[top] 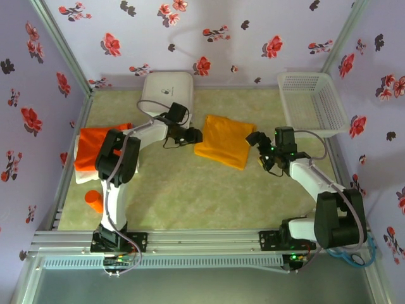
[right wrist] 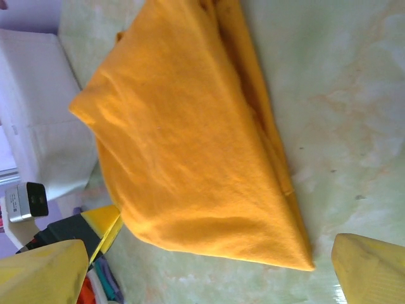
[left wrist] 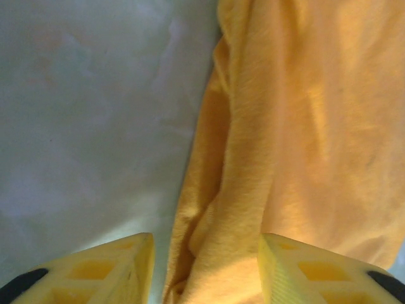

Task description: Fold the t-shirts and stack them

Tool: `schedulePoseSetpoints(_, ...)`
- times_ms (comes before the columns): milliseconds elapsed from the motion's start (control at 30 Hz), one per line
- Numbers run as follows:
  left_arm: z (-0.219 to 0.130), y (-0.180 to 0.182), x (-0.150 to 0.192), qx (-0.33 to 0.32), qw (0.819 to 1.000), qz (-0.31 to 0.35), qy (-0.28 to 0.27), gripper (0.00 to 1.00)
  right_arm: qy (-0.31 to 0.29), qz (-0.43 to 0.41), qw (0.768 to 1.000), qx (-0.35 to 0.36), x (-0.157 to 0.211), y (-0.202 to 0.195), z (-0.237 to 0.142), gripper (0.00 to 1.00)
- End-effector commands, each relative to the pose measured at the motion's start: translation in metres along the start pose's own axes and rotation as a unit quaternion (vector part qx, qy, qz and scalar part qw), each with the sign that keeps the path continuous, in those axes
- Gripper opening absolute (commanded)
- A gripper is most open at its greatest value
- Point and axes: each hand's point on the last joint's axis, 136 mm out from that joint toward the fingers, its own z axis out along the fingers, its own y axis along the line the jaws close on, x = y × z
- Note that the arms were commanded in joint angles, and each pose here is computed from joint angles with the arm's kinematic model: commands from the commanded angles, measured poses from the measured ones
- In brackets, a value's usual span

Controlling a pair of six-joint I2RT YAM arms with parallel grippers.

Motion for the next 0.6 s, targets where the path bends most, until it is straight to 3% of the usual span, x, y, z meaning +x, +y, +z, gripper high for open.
schedulePoseSetpoints(0,0.008,0.0,0.015,-0.01,1.0,0.011,0.026,0.46,-0.002,-0.016,1.0,0.024,-0.003,-0.005,-0.003,0.99)
schedulePoseSetpoints(367,0.023,-0.034,0.063,0.045,0.997,-0.055,0.033,0.3,-0.014,-0.03,0.999,0.007,-0.012,0.011,-0.009,0.99)
schedulePoseSetpoints(567,0.018,-0.065,0.084,0.061,0.996,-0.055,0.033,0.33,-0.012,-0.022,1.0,0.0,-0.014,0.011,-0.008,0.99)
